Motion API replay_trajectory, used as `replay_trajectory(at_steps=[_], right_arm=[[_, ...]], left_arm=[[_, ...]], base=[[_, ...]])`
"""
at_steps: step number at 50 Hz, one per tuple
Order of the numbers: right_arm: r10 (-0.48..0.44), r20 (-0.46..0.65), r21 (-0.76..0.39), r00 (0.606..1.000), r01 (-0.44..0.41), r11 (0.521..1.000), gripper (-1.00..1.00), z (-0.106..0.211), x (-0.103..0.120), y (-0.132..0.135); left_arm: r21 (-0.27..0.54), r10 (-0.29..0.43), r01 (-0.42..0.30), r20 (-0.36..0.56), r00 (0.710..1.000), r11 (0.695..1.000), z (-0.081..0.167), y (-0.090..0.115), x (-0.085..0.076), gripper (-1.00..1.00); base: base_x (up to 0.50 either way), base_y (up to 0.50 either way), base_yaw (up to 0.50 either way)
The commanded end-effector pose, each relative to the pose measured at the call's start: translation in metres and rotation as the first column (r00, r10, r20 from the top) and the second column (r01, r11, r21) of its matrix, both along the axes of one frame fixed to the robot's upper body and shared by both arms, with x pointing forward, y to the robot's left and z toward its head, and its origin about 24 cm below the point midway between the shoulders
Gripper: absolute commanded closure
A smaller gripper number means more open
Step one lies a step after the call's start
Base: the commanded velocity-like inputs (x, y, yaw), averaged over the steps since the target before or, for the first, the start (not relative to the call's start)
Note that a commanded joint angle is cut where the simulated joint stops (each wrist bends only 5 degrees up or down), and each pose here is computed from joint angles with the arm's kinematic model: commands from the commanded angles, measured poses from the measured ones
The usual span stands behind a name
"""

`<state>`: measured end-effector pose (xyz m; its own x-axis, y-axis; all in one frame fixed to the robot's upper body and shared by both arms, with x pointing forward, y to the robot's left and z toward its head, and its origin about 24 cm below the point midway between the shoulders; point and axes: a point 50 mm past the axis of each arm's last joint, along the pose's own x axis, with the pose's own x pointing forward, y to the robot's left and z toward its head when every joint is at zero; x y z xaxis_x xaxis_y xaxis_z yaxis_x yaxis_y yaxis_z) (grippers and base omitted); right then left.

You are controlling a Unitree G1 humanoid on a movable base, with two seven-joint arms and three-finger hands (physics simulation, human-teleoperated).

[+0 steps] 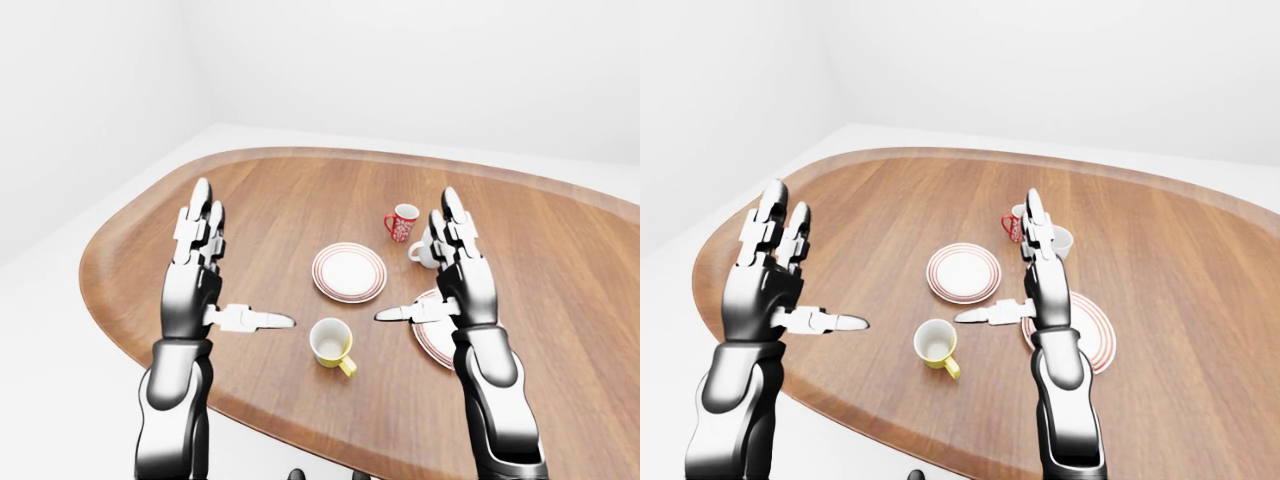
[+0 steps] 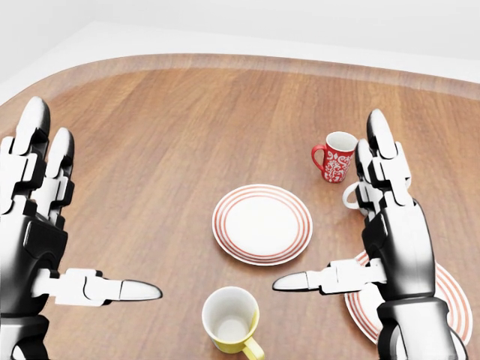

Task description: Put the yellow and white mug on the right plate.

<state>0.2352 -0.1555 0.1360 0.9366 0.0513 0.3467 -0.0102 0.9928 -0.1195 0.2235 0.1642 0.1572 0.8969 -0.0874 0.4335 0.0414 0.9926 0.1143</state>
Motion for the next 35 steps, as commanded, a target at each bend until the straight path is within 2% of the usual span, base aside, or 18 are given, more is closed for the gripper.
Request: replay_trajectory(at_steps=[1,7,15,23,32,35], right_arm=[[-0.006,0.048,-0.038,0.999,0.008,0.999,-1.0,0.013,0.011,-0.003],[0.009,0.076,-0.1,0.997,-0.001,0.995,-1.0,0.021,0.017,-0.001],[0.039,0.114,-0.164,0.993,-0.019,0.986,-1.0,0.033,0.023,0.003],[0.063,0.131,-0.228,0.989,-0.032,0.973,-1.0,0.04,0.03,0.009],[0.095,0.143,-0.336,0.985,-0.042,0.941,-1.0,0.046,0.034,0.022],[0.114,0.157,-0.358,0.981,-0.051,0.932,-1.0,0.051,0.035,0.027]], left_arm=[[0.027,0.037,-0.038,0.034,0.999,0.999,0.01,0.018,0.011,-1.0],[0.034,0.041,-0.042,0.037,0.998,0.999,0.012,0.02,0.015,-1.0],[0.063,0.031,-0.039,0.13,0.991,0.997,0.033,0.022,0.015,-1.0],[0.085,0.033,-0.046,0.143,0.989,0.995,0.039,0.03,0.017,-1.0],[0.107,0.07,-0.081,0.106,0.992,0.991,0.034,0.051,0.018,-1.0],[0.093,0.089,-0.105,0.165,0.982,0.99,0.049,0.058,0.018,-1.0]], base=[[0.0,0.0,0.0],[0.0,0.0,0.0],[0.0,0.0,0.0],[0.0,0.0,0.0],[0.0,0.0,0.0],[0.0,0.0,0.0]])
